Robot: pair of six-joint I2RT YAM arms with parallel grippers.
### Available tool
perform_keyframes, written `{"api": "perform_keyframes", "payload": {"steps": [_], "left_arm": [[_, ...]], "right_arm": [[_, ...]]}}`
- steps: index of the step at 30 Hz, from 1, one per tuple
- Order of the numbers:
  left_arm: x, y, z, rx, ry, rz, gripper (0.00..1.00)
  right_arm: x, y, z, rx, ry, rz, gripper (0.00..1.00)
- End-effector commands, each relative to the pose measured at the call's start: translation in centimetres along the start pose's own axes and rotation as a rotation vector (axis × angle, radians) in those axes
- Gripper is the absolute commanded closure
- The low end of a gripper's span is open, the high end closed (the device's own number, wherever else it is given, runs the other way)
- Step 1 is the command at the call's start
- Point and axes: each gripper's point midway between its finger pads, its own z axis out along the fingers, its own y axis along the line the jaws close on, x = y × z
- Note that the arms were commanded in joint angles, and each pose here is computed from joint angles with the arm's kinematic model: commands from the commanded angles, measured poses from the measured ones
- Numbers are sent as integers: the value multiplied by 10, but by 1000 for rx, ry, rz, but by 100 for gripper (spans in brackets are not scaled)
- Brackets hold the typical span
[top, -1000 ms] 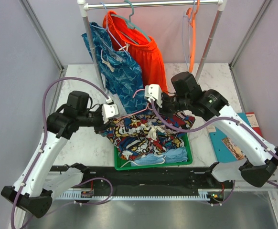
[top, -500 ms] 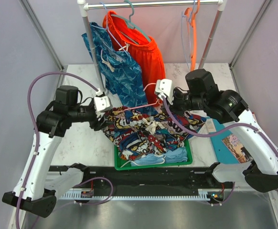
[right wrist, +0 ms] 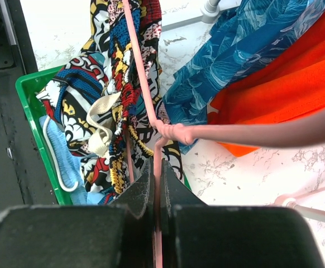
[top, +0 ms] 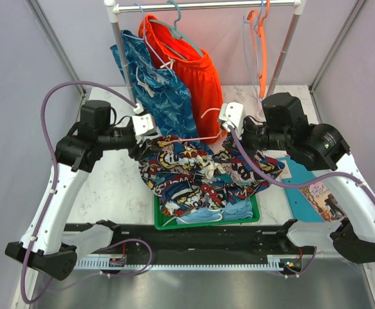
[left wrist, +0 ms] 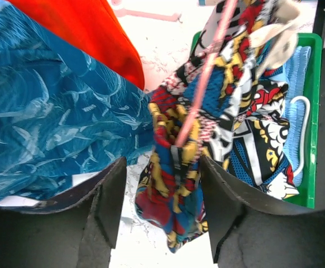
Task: Place the shorts on the hanger
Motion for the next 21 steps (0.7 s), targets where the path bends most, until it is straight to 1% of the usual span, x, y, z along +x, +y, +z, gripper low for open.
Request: {"api": "perform_keyframes", "payload": {"steps": [1, 3, 4, 5, 6, 8, 11, 14, 16, 18, 19, 21], "left_arm": [[-2, -1, 9, 37, -8, 64, 43], [0, -9, 17, 71, -3, 76, 52], [-2, -13, 20, 86, -3, 95, 59], [-4, -17, 22, 97, -7, 100, 67], [-9, -19, 24, 108, -15, 103, 70], [-21, -25, 27, 131, -34, 122, 73], [-32, -25, 33, 141, -41, 121, 73], [-30, -22, 34, 126, -24, 126, 73], [-21, -18, 33, 95, 7, 135, 70], [-15, -14, 31, 62, 35, 114, 58], [-13, -7, 28, 24, 49, 105, 48], [-23, 1, 18, -20, 7, 81, 41]], "right_arm": [[-19, 3, -13, -1, -92, -41, 100], [-20, 5, -12, -12, -99, -51, 100], [-20, 5, -10, -18, -102, -53, 100], [-21, 5, -8, -22, -104, -53, 100], [-21, 4, -4, -28, -102, -52, 100], [-24, 5, 1, -42, -111, -50, 100], [-31, -1, 8, -37, -132, -55, 100], [-38, -7, 8, -18, -147, -63, 100], [-38, -10, 5, 7, -143, -72, 100], [-40, -15, -1, 42, -143, -77, 100], [-41, -23, -5, 87, -136, -73, 100], [-44, -29, -9, 128, -140, -48, 100]]}}
